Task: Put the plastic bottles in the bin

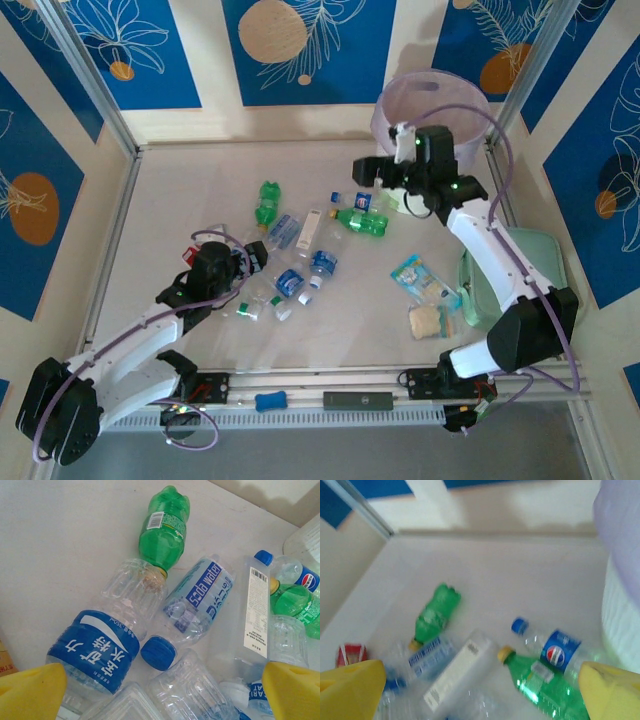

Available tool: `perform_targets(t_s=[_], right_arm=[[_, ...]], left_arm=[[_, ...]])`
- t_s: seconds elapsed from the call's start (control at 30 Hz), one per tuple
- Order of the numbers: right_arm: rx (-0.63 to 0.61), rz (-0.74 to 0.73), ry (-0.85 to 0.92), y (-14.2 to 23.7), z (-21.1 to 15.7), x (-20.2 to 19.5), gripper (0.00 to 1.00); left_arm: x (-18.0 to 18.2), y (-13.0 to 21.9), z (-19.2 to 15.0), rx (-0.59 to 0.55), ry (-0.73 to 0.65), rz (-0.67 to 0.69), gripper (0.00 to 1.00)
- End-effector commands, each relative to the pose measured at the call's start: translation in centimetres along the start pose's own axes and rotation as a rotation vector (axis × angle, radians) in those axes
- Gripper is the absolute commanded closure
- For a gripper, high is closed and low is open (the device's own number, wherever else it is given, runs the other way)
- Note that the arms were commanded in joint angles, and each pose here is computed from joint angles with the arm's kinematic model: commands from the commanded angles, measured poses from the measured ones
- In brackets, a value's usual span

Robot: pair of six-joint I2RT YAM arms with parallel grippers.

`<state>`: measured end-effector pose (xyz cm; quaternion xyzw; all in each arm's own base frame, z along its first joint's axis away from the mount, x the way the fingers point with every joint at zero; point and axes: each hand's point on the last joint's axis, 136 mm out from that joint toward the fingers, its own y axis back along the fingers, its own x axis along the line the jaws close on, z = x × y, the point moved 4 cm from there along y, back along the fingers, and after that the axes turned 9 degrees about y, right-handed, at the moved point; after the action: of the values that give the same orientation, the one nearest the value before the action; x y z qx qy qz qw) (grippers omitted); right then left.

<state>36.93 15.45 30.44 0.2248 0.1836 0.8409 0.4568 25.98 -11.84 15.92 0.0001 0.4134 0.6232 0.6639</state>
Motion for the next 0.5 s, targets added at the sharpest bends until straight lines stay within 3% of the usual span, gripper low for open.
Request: perform_targets(t_s=[0.0,0.2,0.47], right_arm=[[0.091,0.041,0.048,-0.1,-3.4,0.9,0.01],[0.233,0.015,0.042,-2.7,-8.6,0.5,0.01],[0.397,0.006,0.159,-8.1,-9.4,-0.1,0.07]], left_arm=[[0.2,-0.3,0.6,-0.031,0.037,0.006,0.00],[-0.1,-0.5,0.8,-0.040,0.068,-0.006,0.00],[-0.1,-0.2,0.6,-0.026,0.084,-0.006,0.00]])
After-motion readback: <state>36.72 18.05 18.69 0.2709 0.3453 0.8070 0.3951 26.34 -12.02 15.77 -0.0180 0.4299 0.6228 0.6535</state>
